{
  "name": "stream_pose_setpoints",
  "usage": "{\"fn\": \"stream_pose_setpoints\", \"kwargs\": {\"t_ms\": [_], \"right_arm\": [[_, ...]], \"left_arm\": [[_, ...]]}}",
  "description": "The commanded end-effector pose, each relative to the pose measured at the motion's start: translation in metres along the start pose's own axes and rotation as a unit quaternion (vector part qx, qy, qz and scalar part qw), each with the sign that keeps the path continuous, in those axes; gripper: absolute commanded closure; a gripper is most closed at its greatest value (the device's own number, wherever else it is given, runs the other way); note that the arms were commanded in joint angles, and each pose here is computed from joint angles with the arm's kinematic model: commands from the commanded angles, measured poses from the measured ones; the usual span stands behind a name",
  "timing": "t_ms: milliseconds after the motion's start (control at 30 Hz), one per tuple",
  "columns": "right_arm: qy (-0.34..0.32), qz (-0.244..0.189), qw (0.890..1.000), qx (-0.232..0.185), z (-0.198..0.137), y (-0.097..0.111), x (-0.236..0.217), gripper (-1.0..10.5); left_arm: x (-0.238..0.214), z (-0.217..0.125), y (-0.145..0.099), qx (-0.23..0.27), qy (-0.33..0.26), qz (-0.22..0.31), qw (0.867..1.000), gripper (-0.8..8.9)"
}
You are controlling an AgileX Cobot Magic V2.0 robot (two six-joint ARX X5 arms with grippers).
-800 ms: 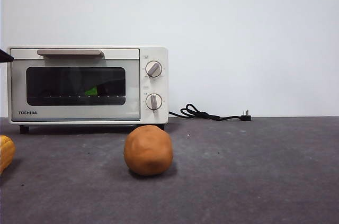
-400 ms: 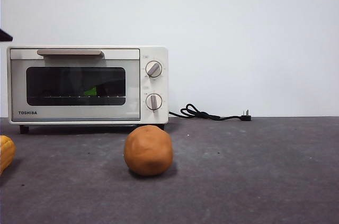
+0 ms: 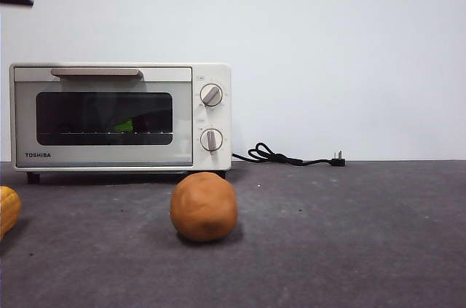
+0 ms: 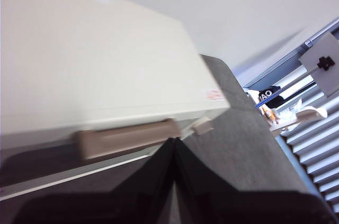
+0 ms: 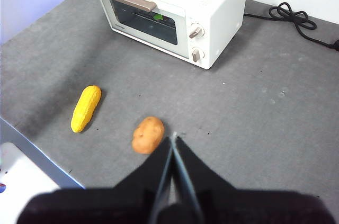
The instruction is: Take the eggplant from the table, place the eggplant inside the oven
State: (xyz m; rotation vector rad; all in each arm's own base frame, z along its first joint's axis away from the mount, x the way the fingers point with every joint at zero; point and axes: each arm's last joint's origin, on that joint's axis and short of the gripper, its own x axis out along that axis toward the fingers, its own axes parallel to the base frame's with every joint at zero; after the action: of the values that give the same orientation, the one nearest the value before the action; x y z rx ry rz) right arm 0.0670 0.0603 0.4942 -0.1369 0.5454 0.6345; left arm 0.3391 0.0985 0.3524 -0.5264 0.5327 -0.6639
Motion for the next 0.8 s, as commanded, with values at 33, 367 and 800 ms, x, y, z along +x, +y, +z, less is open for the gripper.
{"fn": "stream_pose_setpoints", "kwargs": {"t_ms": [33,367,800], "right_arm": [[0.01,0.0,1.0,-0.001,-0.002,0.0,0.0,9.5],[0.01,0.0,1.0,-0.013,-0.002,0.0,0.0,9.5],[0.01,0.0,1.0,-0.012,-0.002,0.0,0.0,9.5]], "left_arm": [[-0.006,0.002,-0.03,0.029,-0.003,0.009,1.0,8.19],[-0.038,-0.017,-0.135,0.118,-0.016,0.08,0.99,8.19],[-0.1,-0.075,-0.216,0.156,0.0,0.166,0.974,8.19]]}}
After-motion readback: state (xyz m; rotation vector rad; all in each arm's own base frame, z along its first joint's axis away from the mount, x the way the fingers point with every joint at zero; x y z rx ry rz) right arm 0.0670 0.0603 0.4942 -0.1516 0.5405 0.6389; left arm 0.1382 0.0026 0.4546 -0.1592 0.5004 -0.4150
